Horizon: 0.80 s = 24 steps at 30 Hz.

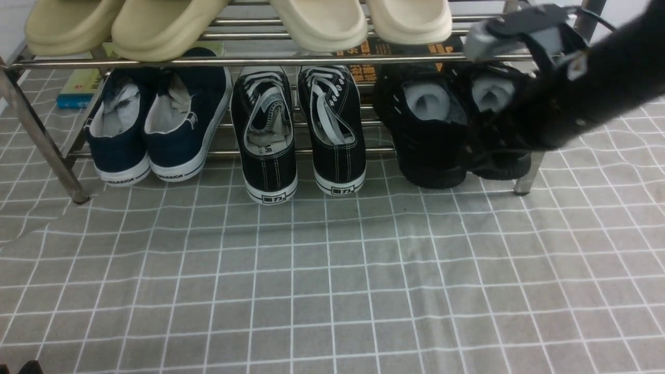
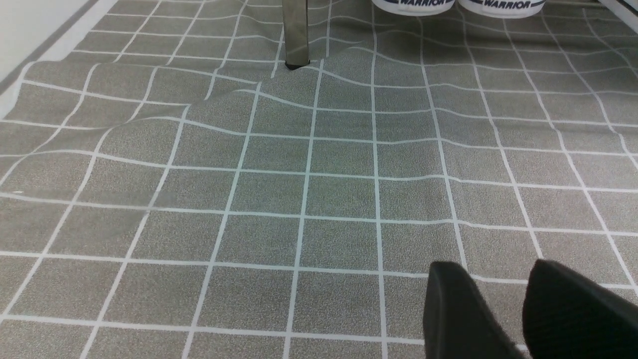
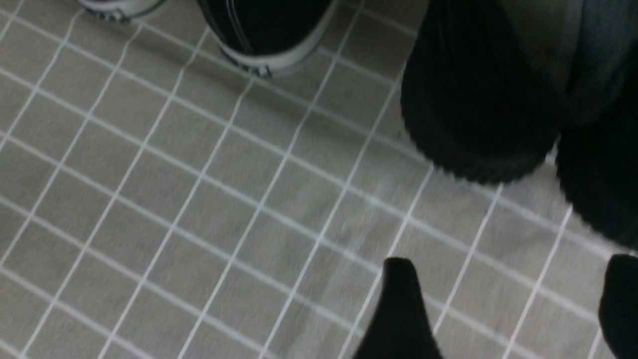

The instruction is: Take the shoes off the shelf with your hand from the grey coffee tablecloth.

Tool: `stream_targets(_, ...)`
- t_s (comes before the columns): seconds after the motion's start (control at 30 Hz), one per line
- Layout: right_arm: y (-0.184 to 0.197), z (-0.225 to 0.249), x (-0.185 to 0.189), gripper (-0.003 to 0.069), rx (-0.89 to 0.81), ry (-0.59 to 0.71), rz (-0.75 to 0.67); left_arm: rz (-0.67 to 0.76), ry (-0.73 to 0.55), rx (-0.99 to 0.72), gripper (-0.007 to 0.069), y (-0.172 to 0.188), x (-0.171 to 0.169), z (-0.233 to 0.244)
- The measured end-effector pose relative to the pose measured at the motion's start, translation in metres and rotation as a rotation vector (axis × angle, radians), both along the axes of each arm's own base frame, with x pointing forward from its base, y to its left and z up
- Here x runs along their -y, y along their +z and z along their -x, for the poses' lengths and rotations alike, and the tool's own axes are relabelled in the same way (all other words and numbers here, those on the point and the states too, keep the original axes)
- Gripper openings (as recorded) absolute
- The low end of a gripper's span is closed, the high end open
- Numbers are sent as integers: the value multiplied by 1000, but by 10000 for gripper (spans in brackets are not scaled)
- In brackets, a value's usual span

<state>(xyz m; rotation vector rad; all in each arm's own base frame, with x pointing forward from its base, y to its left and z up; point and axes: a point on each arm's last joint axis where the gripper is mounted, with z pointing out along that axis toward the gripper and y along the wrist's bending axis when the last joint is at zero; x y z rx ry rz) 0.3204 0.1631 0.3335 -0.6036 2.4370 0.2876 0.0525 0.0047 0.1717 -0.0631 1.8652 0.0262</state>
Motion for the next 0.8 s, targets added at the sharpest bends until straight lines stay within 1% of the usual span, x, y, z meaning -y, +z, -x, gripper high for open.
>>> stream_targets(0.1, 4, -22, -21, 541, 49, 32, 42, 0, 0, 0, 239, 0, 0, 0)
stream_targets(0.13, 4, -23, -22, 541, 51, 35, 45, 0, 0, 0, 239, 0, 0, 0)
stream_targets(0.2, -1, -41, -37, 543, 80, 53, 77, 0, 0, 0, 239, 0, 0, 0)
stream_targets(0.27, -8, -53, -43, 543, 88, 58, 99, 0, 0, 0, 239, 0, 0, 0)
stream_targets(0.33, -15, -59, -46, 543, 82, 59, 117, 0, 0, 0, 239, 0, 0, 0)
stream_targets(0.43, -40, -71, -51, 542, 49, 65, 164, 0, 0, 0, 239, 0, 0, 0)
stream_targets(0.5, -55, -76, -54, 516, 22, 69, 179, 0, 0, 0, 239, 0, 0, 0)
stream_targets(0.53, -61, -77, -55, 479, 10, 70, 186, 0, 0, 0, 239, 0, 0, 0)
stream_targets(0.57, -65, -78, -56, 421, 2, 73, 192, 0, 0, 0, 239, 0, 0, 0)
stream_targets(0.6, -67, -79, -56, 392, 0, 74, 195, 0, 0, 0, 239, 0, 0, 0)
stream_targets(0.63, -68, -79, -56, 248, -5, 74, 199, 0, 0, 0, 239, 0, 0, 0)
stream_targets(0.67, -68, -79, -56, 228, -9, 74, 201, 0, 0, 0, 239, 0, 0, 0)
stream_targets(0.7, -65, -78, -56, 71, -18, 73, 204, 0, 0, 0, 239, 0, 0, 0)
stream_targets(0.73, -61, -76, -55, 31, -28, 72, 202, 0, 0, 0, 239, 0, 0, 0)
stream_targets(0.77, -59, -76, -55, 25, -30, 71, 200, 0, 0, 0, 239, 0, 0, 0)
stream_targets(0.8, -50, -70, -55, 2, -60, 71, 185, 0, 0, 0, 239, 0, 0, 0)
